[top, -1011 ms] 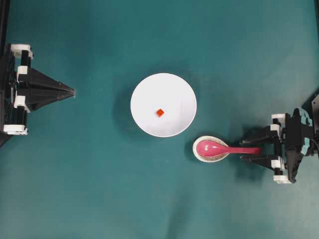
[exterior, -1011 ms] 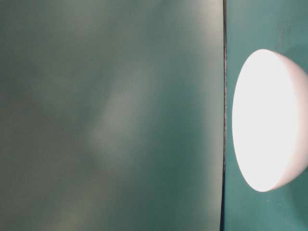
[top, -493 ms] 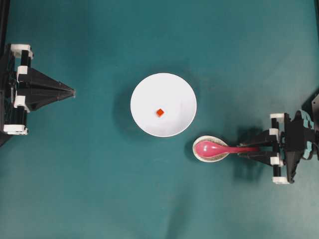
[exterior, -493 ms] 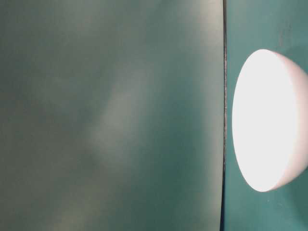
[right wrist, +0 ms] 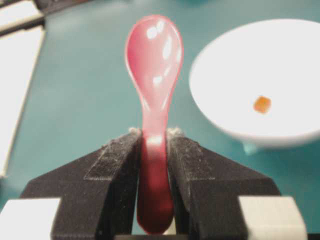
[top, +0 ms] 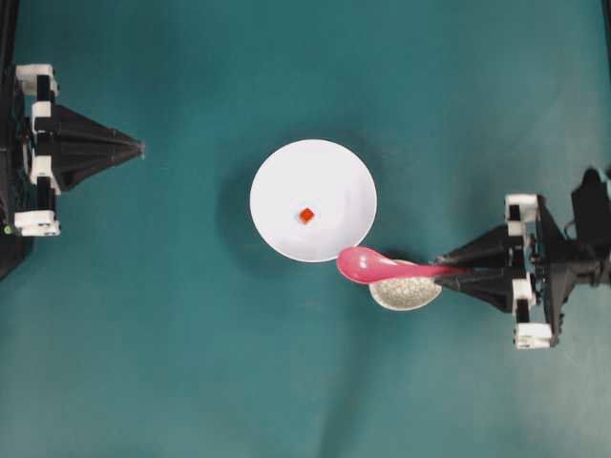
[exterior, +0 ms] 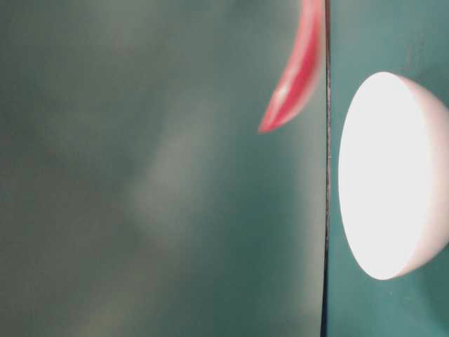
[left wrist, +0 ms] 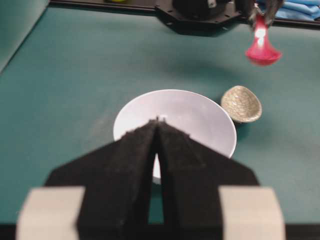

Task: Grip the spoon and scoop the red block from the bowl with right arm.
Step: 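Carry the spoon over the white bowl and lower its bowl inside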

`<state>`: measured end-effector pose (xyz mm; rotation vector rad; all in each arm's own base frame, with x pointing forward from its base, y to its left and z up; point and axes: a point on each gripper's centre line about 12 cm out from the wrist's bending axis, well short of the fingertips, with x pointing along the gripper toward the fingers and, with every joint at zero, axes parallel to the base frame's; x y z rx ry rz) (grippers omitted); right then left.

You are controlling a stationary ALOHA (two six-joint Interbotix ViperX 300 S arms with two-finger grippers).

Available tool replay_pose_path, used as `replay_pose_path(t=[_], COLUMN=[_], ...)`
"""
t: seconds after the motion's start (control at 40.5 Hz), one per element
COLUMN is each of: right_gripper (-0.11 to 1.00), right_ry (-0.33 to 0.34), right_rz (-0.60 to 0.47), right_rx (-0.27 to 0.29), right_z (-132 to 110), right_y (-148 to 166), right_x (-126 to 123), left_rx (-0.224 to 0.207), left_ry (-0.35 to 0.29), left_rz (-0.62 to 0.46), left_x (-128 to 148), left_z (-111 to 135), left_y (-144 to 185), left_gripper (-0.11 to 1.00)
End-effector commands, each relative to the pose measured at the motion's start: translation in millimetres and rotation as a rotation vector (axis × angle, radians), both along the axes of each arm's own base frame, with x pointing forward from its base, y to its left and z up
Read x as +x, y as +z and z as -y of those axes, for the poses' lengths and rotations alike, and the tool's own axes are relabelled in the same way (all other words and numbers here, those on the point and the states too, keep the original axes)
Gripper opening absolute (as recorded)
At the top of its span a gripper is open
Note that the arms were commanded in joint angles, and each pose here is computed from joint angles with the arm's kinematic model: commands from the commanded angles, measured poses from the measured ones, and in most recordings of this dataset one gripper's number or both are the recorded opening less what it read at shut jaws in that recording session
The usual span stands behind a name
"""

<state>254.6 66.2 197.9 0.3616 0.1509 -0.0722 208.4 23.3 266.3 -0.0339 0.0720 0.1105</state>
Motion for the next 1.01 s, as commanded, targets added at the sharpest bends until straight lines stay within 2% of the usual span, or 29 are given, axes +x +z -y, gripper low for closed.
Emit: replay_pose_path(t=[0.0,0.271,0.395,0.493,0.592,0.715,0.863,0.986], right_gripper=[0.24,0.24,0.24,0.24,0.24,0.24,0.24,0.24], right_ry=[0.008,0.041,0.075,0.116,0.15,0.143,0.089,0.072], right_rz=[-0.022,-0.325,-0.458,-0.569,-0.661,-0.771,-0.884,-0.947], right_rx=[0.068,0.284,0.34,0.368,0.373,0.351,0.298,0.273], right_z=[11.6,77.8,99.5,106.1,109.3,116.6,126.6,127.0], right_y=[28.5,76.8,80.5,69.5,59.6,46.0,38.2,33.5], right_x=[11.3,42.5,61.7,83.3,106.6,122.4,122.6,118.0], left_rx=[0.001,0.0,0.0,0.001,0.002,0.001,0.003,0.002], left_ry=[0.006,0.006,0.006,0.006,0.006,0.006,0.006,0.007], left_rz=[0.018,0.011,0.012,0.012,0.017,0.025,0.029,0.017], left_x=[1.9,2.0,2.2,2.2,1.9,1.1,0.0,-0.3], left_z=[-1.5,-1.5,-1.6,-1.6,-1.5,-1.4,-1.3,-1.3], left_y=[5.7,4.7,5.3,5.3,6.6,8.5,9.7,8.4], left_gripper=[0.0,0.0,0.0,0.0,0.0,0.0,0.0,0.0])
